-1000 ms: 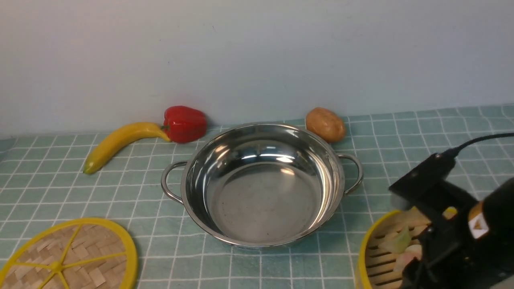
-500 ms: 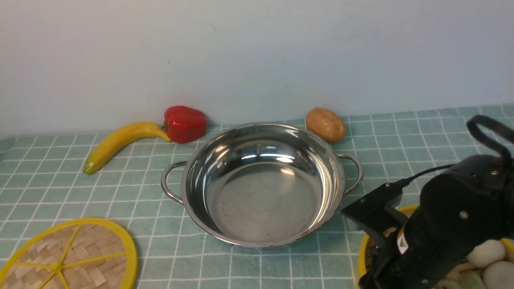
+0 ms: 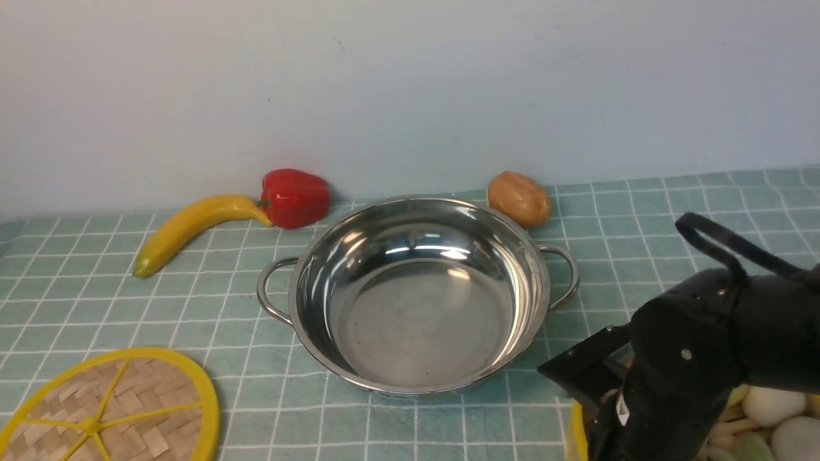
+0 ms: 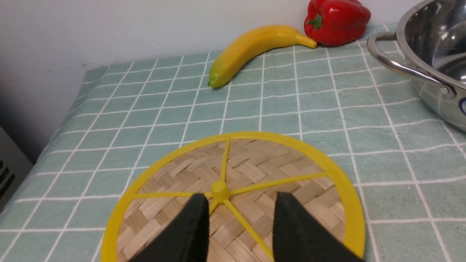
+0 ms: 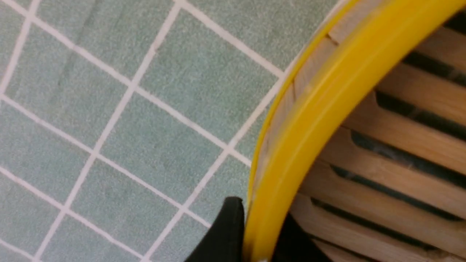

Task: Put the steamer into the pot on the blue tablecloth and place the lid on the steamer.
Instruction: 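Reach for and grasp the rim of the bamboo steamer holding the buns with the right gripper, then place the bamboo steamer basket of food into the steel pot with the right gripper, then grasp the bamboo steamer lid lying on the table by its centre knob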

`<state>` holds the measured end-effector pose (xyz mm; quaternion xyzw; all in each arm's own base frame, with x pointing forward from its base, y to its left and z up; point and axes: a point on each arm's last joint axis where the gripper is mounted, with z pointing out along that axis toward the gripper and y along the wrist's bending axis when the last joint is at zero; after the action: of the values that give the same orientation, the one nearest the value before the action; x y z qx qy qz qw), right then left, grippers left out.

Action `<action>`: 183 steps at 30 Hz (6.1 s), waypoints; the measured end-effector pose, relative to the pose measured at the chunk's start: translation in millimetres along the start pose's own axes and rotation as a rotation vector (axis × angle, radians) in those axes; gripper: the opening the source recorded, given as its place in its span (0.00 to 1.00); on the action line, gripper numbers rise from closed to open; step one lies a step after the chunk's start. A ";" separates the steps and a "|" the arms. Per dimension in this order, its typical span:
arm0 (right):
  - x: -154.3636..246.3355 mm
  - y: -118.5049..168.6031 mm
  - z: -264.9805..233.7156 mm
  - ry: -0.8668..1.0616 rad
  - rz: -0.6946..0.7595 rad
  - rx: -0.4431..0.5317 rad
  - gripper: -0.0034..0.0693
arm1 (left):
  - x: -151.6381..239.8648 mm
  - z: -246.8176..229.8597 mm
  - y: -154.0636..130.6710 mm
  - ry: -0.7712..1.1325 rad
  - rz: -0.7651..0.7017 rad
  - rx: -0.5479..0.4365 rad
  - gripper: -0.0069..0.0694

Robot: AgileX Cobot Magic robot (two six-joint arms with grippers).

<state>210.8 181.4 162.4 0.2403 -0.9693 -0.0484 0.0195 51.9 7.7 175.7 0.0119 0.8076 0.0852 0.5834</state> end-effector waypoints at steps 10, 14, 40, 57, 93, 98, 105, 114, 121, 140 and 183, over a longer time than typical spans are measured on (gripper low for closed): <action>6.8 -12.7 -16.4 -0.016 0.005 0.162 0.12 | 0.0 0.0 0.0 0.000 0.000 0.000 0.41; 21.4 -18.7 -45.0 -0.042 -0.008 0.223 0.13 | 0.0 0.0 0.0 0.000 0.000 0.000 0.41; -125.9 75.1 -139.7 -0.389 -0.536 0.183 0.12 | 0.0 0.0 0.0 0.000 0.000 0.000 0.41; -164.4 117.0 -38.9 -0.210 -0.727 0.294 0.12 | 0.0 0.0 0.0 0.000 0.000 0.000 0.41; -167.1 119.6 -42.0 -0.245 -0.709 0.272 0.54 | 0.0 0.0 0.0 0.000 0.000 0.000 0.41; -157.8 123.1 -77.0 -0.323 -0.684 0.224 0.55 | 0.0 0.0 0.0 0.000 0.000 0.000 0.41; -140.3 118.9 -134.4 -0.461 -0.569 0.217 0.35 | 0.0 0.0 0.0 0.000 0.000 0.000 0.41; -71.7 61.6 -285.7 -0.922 -0.073 0.304 0.03 | 0.0 0.0 0.0 0.000 0.000 0.000 0.41; -17.6 42.6 -341.3 -1.091 0.055 0.222 0.03 | 0.0 0.0 0.0 0.000 0.000 0.000 0.41; 52.7 -1.9 -335.5 -1.216 -0.070 0.251 0.07 | 0.0 0.0 0.0 0.000 0.000 0.000 0.41; 224.0 -88.4 -31.7 -1.464 0.545 0.287 0.28 | -0.1 0.0 0.0 -0.001 0.000 0.000 0.41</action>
<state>55.9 -3.8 188.1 -0.0983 -0.7571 -0.0622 -0.6429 51.9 7.7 175.8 0.0119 0.8072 0.0853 0.5839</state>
